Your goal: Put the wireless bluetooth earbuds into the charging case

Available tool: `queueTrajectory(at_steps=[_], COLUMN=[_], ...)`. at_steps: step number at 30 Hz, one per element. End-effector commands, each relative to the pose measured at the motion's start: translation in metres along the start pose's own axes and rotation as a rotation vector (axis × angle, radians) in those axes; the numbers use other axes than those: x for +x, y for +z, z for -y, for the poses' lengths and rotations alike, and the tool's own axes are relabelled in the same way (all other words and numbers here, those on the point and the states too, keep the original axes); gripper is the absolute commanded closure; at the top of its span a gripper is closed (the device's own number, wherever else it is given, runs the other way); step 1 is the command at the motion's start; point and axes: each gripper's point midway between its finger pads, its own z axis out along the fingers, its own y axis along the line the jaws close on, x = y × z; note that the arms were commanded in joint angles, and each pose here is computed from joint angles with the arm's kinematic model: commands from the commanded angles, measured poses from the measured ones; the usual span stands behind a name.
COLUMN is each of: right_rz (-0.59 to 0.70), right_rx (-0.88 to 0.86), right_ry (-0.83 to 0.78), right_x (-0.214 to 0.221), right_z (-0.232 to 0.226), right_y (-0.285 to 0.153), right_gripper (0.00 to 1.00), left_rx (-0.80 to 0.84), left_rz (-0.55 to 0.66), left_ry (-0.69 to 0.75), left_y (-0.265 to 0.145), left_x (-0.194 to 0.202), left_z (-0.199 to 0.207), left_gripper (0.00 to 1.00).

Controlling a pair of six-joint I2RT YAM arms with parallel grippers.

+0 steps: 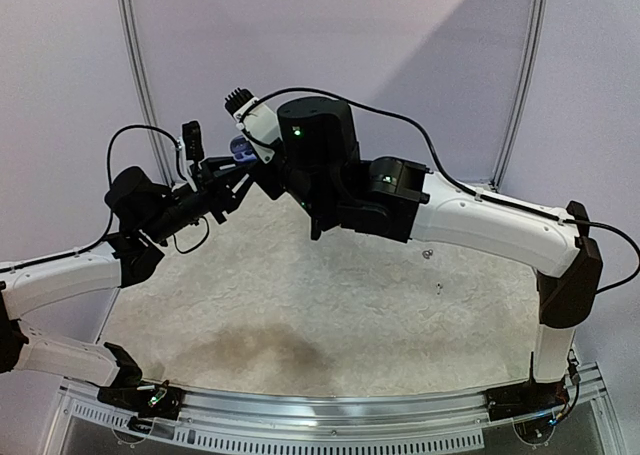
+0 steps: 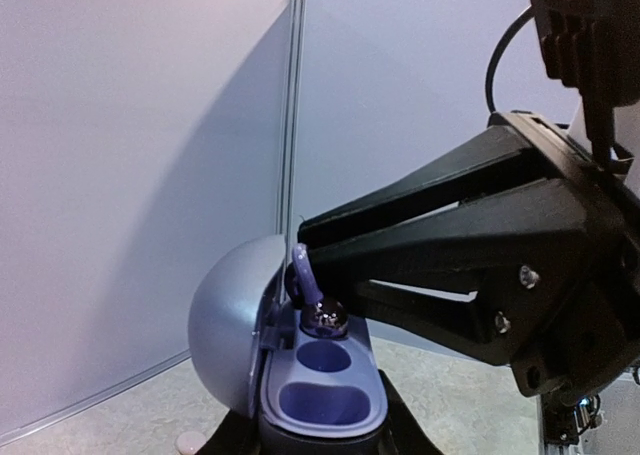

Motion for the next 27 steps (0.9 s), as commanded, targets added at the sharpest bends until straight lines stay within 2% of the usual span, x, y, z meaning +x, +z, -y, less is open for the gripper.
queueTrajectory(at_steps=[1,8,14,27], right_rz=[-0.052,-0.057,-0.069,-0.081], right_rx=[0.018,-0.007,-0.037,-0.103], right_ry=[-0.062,-0.082,-0.091,-0.112], right_x=[0.021,0.023,0.027,0.035], right_z=[-0.004,-0.009,-0.014,-0.023], right_y=[0.003,0.002,0.001,-0.005], right_gripper=[1.00,1.00,0.89,0.82], left_rx=[0.024,0.016,0.001,-0.003], left_rz=[0.065,0.067,0.073,0.076], left_ry=[0.015,0.019,0.024,0.035], left_y=[0.001,0.000,0.000,-0.002], left_x=[-0.021,-0.021,-0.022,-0.022], left_z=[0.009,0.008,0.005,0.004], left_gripper=[1.00,1.00,1.00,1.00])
